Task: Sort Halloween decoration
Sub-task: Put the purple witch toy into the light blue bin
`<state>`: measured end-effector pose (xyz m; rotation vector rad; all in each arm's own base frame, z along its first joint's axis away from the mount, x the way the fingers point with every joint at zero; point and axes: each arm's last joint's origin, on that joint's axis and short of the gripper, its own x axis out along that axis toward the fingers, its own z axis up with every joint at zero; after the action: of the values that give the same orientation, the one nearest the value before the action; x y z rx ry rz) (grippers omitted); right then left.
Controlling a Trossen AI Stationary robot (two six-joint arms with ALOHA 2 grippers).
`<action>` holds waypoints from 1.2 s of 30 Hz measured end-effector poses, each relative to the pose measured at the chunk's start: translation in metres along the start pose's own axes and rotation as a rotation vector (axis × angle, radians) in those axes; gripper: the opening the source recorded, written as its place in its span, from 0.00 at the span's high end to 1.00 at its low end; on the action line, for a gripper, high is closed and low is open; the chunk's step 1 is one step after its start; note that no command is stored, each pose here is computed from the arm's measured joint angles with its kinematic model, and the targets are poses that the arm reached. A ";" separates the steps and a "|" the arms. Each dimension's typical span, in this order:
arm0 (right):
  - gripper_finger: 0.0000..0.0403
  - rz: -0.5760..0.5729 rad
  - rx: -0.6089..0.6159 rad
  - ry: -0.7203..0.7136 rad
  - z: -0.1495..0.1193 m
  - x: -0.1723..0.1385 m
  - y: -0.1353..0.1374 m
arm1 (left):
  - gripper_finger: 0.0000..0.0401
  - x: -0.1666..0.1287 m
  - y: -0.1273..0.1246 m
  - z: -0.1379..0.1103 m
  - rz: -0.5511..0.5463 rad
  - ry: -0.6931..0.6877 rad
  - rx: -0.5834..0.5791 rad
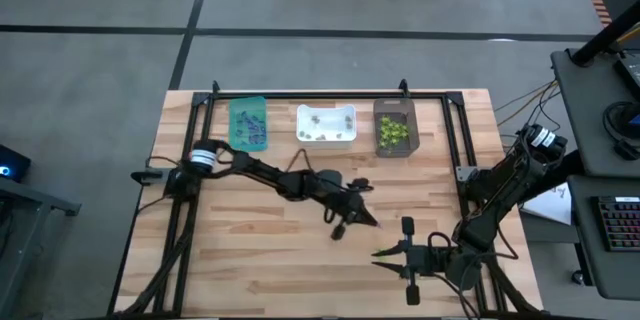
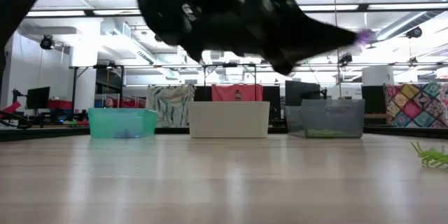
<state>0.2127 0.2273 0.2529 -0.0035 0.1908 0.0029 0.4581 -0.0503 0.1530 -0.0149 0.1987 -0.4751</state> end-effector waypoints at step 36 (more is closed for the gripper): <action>0.85 0.000 -0.028 0.008 0.004 0.023 -0.018 | 1.00 -0.333 -0.015 -0.027 1.443 0.454 -0.501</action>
<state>0.2361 0.2091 0.2521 -0.0312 0.1988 0.0060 0.1562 0.0885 0.1892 -0.2373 0.6918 1.0323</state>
